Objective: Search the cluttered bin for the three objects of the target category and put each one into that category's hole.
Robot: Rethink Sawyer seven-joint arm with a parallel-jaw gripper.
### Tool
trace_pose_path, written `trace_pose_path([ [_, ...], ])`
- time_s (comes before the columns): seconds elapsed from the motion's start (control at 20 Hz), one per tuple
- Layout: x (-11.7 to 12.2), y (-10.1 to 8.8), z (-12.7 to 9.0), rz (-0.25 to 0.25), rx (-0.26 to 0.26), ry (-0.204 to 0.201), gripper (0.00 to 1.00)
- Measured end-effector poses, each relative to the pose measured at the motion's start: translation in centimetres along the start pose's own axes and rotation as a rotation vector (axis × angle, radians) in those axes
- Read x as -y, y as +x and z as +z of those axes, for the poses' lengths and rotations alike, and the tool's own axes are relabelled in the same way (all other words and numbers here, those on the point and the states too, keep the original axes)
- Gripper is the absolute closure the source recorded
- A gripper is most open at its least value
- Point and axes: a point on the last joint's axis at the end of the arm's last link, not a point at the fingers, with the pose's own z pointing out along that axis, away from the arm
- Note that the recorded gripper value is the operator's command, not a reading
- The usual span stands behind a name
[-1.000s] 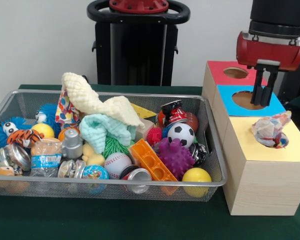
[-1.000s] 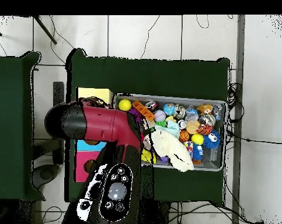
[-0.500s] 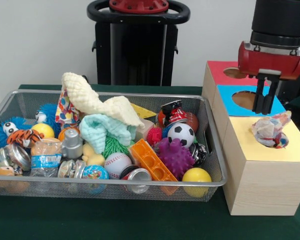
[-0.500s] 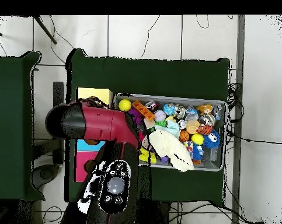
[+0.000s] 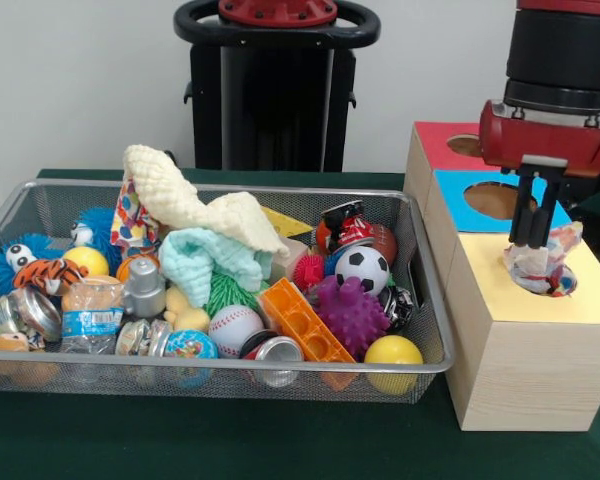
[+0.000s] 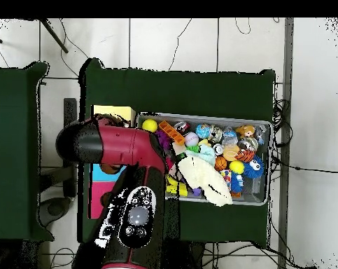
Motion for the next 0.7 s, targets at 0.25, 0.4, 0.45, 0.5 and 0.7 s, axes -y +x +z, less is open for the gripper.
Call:
trace_pose_path([
  [0.25, -0.7, -1.1, 0.0, -0.008, 0.021, -0.007, 1.0],
  [0.4, -1.3, -1.5, 0.1, -0.017, 0.034, -0.008, 1.0],
  [0.45, -1.6, -1.6, 0.2, -0.023, 0.038, -0.007, 1.0],
  [0.5, -2.0, -1.6, 0.5, -0.03, 0.039, -0.007, 1.0],
  [0.7, -3.1, -1.3, 1.3, -0.049, 0.039, -0.007, 1.0],
])
